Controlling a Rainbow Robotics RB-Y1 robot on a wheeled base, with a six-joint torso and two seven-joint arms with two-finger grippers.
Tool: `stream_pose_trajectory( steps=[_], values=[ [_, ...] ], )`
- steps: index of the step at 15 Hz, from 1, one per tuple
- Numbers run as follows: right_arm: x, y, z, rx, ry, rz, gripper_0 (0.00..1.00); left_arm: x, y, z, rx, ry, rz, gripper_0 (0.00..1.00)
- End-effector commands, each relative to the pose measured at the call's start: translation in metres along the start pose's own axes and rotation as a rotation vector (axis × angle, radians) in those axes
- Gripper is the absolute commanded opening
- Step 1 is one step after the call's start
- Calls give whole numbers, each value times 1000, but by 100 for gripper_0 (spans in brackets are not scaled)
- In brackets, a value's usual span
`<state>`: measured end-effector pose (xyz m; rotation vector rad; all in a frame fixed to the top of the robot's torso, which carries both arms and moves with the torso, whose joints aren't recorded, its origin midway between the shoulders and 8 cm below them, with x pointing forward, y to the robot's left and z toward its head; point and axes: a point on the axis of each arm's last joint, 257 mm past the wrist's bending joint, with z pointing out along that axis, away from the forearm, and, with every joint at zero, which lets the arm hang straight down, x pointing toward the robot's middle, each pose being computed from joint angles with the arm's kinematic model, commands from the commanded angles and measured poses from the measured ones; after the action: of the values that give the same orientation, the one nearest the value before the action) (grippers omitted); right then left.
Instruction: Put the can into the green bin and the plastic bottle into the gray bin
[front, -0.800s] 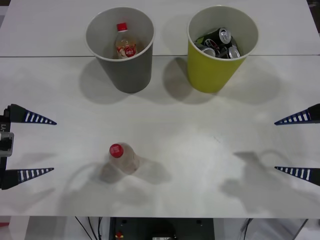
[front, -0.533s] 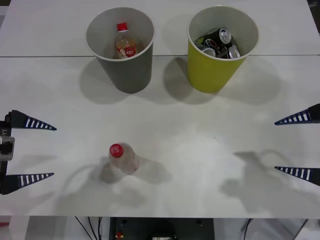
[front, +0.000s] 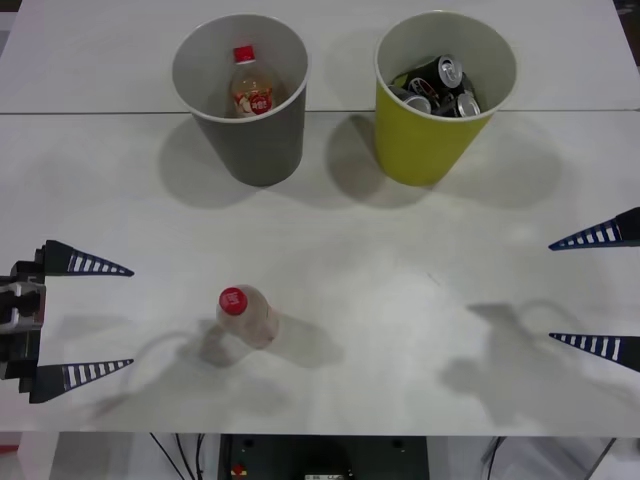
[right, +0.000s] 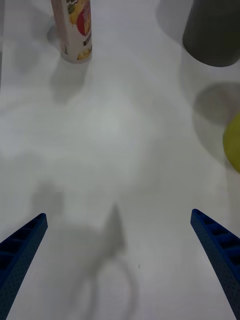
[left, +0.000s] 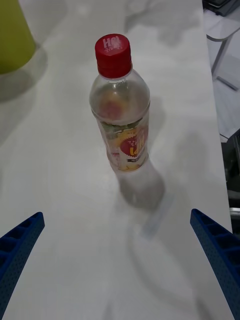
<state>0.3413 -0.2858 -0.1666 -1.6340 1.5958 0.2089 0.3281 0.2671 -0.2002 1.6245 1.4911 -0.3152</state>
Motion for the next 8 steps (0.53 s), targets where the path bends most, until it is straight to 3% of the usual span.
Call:
stream_pose_trajectory(
  steps=[1,8],
  values=[
    [0,0,0,0,0,0,100,3,-1,10,1,-54,-42,100],
    [0,0,0,0,0,0,100,2,-4,35,-28,-219,-23,100]
  ],
)
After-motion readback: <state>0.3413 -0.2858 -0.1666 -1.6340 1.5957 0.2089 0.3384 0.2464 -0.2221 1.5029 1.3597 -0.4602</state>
